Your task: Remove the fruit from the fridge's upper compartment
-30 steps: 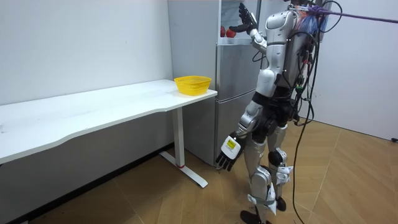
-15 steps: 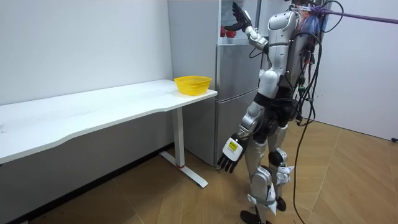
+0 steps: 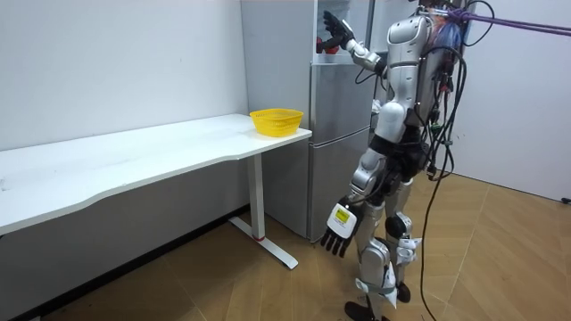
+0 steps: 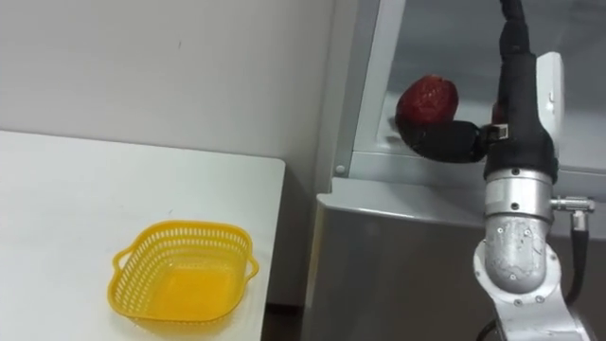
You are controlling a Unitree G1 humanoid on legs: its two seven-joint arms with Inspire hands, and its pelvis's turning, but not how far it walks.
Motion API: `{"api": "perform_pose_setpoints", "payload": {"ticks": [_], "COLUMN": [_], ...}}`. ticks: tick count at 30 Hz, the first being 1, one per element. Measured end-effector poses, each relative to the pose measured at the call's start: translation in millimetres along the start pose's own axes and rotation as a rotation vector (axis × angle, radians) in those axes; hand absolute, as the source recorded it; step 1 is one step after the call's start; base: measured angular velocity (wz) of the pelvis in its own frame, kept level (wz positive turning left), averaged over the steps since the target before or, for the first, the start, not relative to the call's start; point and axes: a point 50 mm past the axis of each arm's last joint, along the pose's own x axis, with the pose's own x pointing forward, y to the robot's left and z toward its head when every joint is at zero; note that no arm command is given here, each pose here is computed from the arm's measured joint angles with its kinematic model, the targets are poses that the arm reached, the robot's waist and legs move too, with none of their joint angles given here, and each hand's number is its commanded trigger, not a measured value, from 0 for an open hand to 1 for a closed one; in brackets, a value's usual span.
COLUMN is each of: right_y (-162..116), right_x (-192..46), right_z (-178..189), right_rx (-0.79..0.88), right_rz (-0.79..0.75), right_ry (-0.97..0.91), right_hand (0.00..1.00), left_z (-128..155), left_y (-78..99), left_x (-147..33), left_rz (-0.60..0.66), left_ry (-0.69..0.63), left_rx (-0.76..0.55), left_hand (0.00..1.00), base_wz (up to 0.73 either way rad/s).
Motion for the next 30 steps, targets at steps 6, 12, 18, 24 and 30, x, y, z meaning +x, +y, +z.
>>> {"api": "perform_pose_setpoints", "payload": {"ticks": [6,12,18,24,30], "right_y": [2.0,10.3,12.7,12.4,12.4], "right_x": [4.0,12.4,11.8,19.6,20.3], "right_z": [-4.5,-9.3,-12.3,-17.6,-17.9], "right_rx": [-0.043,-0.042,-0.049,-0.071,-0.069], "right_rz": [0.079,0.168,0.236,0.265,0.279], "right_ry": [0.021,0.081,0.113,0.156,0.159], "right_hand": [0.00,0.00,0.00,0.00,0.00], "left_z": [0.3,7.9,9.3,5.4,1.6], "left_y": [0.0,2.7,3.3,5.6,7.2], "left_x": [-0.1,-0.1,-0.3,-0.5,-0.9], "left_rz": [-0.006,0.004,0.006,0.004,-0.003], "left_ry": [-0.002,-0.023,-0.024,0.002,0.025], "left_rx": [0.000,0.000,0.000,0.003,0.005], "left_hand": [0.00,0.00,0.00,0.00,0.00], "base_wz": [0.01,0.00,0.00,0.01,0.00]}}
